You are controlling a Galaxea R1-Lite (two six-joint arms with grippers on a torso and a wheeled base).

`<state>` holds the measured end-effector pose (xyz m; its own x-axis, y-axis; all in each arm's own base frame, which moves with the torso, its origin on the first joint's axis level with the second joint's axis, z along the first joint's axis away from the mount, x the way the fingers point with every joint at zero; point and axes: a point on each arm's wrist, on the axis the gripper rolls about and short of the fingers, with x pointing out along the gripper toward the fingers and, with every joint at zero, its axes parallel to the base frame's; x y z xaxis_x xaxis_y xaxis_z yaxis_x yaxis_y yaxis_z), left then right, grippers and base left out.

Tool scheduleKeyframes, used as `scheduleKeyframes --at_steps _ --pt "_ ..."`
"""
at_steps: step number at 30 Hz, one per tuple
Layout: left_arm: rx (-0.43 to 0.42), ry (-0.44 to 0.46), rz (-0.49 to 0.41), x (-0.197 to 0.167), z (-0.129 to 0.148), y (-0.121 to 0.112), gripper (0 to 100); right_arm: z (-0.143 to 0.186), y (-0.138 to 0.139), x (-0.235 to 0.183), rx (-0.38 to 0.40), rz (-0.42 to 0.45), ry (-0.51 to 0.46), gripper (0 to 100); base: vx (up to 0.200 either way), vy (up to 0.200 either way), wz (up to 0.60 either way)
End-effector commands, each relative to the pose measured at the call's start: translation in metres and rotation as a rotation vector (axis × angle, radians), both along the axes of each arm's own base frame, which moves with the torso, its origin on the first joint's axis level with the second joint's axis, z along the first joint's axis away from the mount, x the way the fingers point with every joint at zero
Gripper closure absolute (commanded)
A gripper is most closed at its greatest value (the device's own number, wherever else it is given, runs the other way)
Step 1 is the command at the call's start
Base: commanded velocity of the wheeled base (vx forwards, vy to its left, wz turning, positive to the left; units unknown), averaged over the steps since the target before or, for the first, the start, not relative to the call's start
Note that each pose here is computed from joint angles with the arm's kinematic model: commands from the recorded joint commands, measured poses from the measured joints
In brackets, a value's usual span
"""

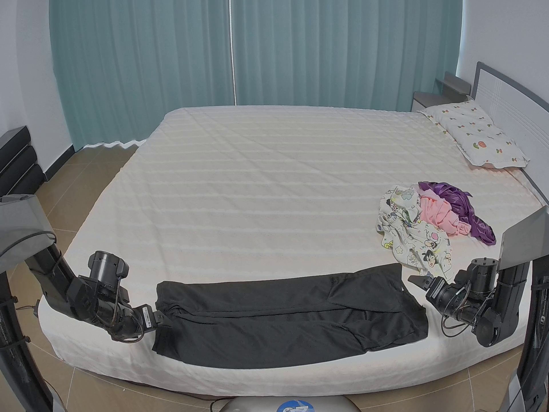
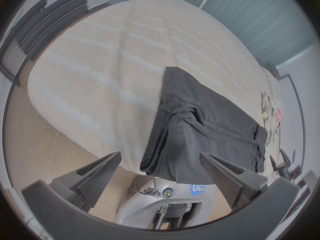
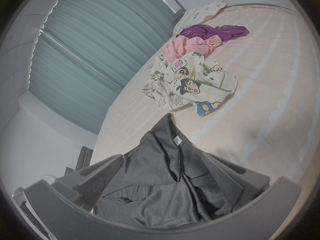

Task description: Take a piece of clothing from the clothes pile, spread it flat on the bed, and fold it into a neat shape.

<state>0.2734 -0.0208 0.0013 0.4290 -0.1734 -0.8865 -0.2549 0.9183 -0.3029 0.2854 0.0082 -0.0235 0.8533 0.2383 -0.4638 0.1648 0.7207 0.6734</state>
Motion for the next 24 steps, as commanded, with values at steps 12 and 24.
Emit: scheduleKeyframes --at_steps 12,24 --pt "0.154 0.030 -0.052 -0.015 -0.041 -0.019 0 0.001 0.000 -0.003 0.003 0.004 -0.004 0 0.000 0.000 0.00" --pt "0.176 0.035 -0.016 -0.019 -0.043 -0.025 100 0.001 0.000 -0.003 0.002 0.003 -0.004 0 0.000 0.000 0.00"
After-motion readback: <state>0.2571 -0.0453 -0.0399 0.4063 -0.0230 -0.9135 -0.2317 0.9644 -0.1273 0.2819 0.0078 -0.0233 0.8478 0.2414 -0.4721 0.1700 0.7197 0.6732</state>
